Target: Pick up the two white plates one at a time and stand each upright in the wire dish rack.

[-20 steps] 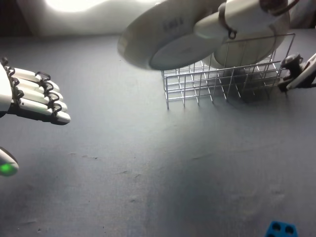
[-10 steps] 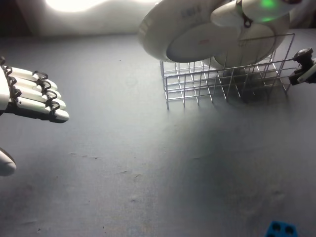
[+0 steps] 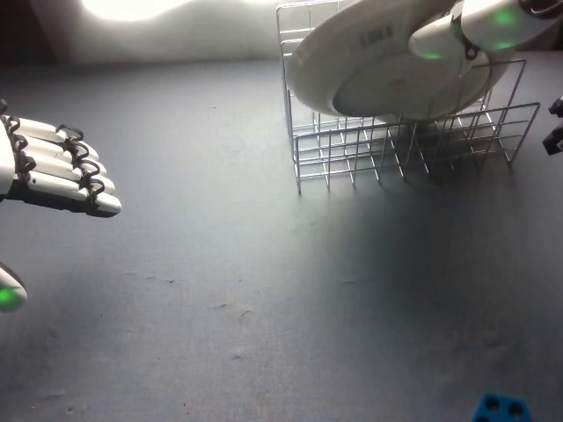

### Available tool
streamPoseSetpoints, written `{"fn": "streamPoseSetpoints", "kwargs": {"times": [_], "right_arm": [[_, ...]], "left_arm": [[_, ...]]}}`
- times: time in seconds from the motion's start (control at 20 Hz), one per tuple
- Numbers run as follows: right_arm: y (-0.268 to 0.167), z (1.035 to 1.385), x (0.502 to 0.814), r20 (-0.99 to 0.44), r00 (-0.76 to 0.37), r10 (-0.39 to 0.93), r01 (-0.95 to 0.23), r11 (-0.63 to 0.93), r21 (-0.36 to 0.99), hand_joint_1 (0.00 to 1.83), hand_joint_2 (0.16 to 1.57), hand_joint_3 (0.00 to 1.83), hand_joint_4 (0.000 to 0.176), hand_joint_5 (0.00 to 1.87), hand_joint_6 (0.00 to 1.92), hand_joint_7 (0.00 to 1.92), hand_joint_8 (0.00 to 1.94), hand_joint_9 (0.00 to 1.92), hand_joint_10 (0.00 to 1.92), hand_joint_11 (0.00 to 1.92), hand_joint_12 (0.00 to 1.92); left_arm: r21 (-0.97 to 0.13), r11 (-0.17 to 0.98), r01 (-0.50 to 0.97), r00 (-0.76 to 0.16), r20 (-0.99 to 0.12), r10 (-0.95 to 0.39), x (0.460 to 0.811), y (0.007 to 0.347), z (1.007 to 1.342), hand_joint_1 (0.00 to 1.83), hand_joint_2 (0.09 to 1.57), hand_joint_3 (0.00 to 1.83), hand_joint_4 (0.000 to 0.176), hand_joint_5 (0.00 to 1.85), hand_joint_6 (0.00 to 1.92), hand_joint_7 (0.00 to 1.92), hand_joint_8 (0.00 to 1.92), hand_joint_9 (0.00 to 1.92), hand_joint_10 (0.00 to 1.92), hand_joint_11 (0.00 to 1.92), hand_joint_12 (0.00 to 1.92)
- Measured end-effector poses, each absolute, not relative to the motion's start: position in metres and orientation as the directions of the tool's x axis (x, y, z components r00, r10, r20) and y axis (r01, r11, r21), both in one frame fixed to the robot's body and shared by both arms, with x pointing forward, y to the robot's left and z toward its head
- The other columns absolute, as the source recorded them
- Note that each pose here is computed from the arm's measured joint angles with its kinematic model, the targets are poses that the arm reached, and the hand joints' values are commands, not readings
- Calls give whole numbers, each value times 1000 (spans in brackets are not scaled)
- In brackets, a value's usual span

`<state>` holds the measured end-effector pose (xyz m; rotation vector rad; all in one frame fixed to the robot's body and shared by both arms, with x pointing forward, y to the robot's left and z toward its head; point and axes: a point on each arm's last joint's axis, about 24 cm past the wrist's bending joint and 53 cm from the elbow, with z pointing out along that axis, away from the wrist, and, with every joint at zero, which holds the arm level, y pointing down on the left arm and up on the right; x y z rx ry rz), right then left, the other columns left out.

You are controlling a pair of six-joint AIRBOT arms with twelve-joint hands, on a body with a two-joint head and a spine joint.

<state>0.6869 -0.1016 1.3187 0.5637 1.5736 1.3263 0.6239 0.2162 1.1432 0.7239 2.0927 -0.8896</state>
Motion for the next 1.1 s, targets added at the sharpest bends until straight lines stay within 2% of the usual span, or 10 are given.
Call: {"fn": "streamPoseSetpoints", "kwargs": {"times": [0.15, 0.3, 0.4, 0.5, 0.65, 1.0, 1.1], "right_arm": [[-100, 1317, 695, -374, -429, 822, -225, 303, 926, 1375, 1107, 0, 0, 918, 1094, 1020, 893, 930, 1119, 754, 1213], [-101, 1314, 705, -376, -426, 823, -217, 310, 926, 1374, 1111, 0, 0, 917, 1099, 1013, 902, 921, 1131, 746, 1207], [-99, 1310, 710, -381, -431, 818, -213, 319, 924, 1377, 1101, 0, 0, 937, 1070, 1037, 870, 933, 1103, 758, 1205], [-98, 1309, 712, -386, -433, 815, -213, 324, 922, 1375, 1103, 1, 0, 950, 1058, 1020, 884, 920, 1127, 762, 1219], [-96, 1308, 715, -388, -435, 813, -213, 325, 921, 1375, 1110, 0, 0, 918, 1092, 1011, 910, 923, 1136, 733, 1216], [-98, 1298, 720, -400, -427, 811, -199, 347, 916, 1378, 1093, 0, 0, 962, 1044, 1046, 842, 958, 1064, 796, 1150], [-95, 1292, 723, -412, -429, 804, -198, 361, 911, 1377, 1094, 0, 0, 962, 1049, 1045, 857, 943, 1071, 786, 1152]], "left_arm": [[-357, 600, 716, -569, -797, 205, 624, 216, 1143, 0, 1066, 0, 0, 146, 4, 133, 3, 100, 1, 0, 231], [-351, 596, 722, -561, -802, 207, 625, 215, 1146, 0, 1064, 0, 0, 126, 0, 107, 0, 77, 1, 0, 118], [-352, 596, 722, -560, -803, 205, 625, 214, 1146, 0, 1063, 0, 0, 135, 1, 129, 3, 97, 4, 0, 200], [-351, 594, 724, -558, -804, 206, 625, 214, 1147, 0, 1057, 0, 0, 131, 1, 120, 1, 86, 1, 0, 128], [-354, 588, 727, -559, -803, 207, 623, 212, 1147, 0, 1068, 2, 0, 154, 1, 150, 0, 117, 1, 0, 203], [-351, 583, 733, -556, -803, 215, 622, 212, 1147, 0, 1045, 0, 0, 117, 0, 123, 0, 91, 0, 0, 106], [-352, 577, 737, -555, -802, 219, 620, 209, 1147, 0, 1049, 0, 0, 129, 2, 144, 4, 107, 3, 0, 159]]}}
